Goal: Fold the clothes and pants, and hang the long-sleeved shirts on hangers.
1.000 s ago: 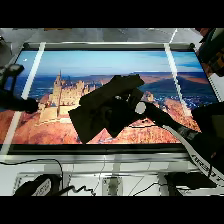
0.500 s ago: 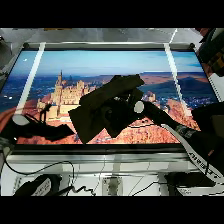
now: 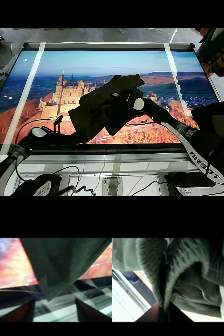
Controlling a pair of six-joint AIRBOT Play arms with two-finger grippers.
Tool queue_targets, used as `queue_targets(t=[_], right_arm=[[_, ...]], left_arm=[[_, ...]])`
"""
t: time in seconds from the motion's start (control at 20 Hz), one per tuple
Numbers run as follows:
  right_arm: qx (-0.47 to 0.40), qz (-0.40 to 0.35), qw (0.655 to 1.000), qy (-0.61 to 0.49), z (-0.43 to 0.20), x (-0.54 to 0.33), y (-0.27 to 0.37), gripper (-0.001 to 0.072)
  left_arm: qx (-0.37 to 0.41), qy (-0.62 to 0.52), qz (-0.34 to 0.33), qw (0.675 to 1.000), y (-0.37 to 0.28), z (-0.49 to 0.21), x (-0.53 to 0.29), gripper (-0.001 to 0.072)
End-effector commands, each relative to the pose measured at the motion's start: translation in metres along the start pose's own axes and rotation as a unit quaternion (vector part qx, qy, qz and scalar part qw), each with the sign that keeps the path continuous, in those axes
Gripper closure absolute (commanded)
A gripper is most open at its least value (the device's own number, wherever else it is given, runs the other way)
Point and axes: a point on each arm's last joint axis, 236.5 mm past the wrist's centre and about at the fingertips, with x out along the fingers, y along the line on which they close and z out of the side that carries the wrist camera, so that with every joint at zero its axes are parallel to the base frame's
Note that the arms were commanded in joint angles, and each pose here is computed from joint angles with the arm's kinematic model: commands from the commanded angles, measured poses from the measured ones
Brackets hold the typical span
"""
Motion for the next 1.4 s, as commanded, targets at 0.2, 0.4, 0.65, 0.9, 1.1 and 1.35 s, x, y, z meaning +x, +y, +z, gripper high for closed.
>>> queue_targets(t=[0.2,0.4,0.65,0.9,1.1,1.35], right_arm=[[-0.035,-0.014,0.999,-0.033,0.026,-0.025,0.009,0.0681],[-0.093,-0.088,0.989,-0.078,0.061,-0.065,-0.004,0.0681],[-0.077,-0.170,0.949,-0.253,0.156,-0.179,-0.024,0.0682],[0.038,-0.214,0.851,-0.478,0.209,-0.389,-0.080,0.0683],[0.113,-0.294,0.809,-0.496,0.145,-0.505,-0.148,0.0683],[0.270,-0.307,0.871,-0.273,-0.004,-0.459,-0.223,0.0682]], left_arm=[[0.014,-0.048,0.019,0.999,-0.004,0.035,0.015,0.0643],[0.039,-0.167,-0.001,0.985,-0.038,0.125,-0.039,0.0672],[0.064,-0.356,-0.024,0.932,-0.080,0.243,-0.186,0.0674],[0.096,-0.532,-0.016,0.841,-0.107,0.293,-0.374,0.0675],[0.088,-0.597,0.031,0.797,-0.080,0.289,-0.460,0.0675],[0.080,-0.426,0.232,0.871,0.037,0.252,-0.407,0.0674]])
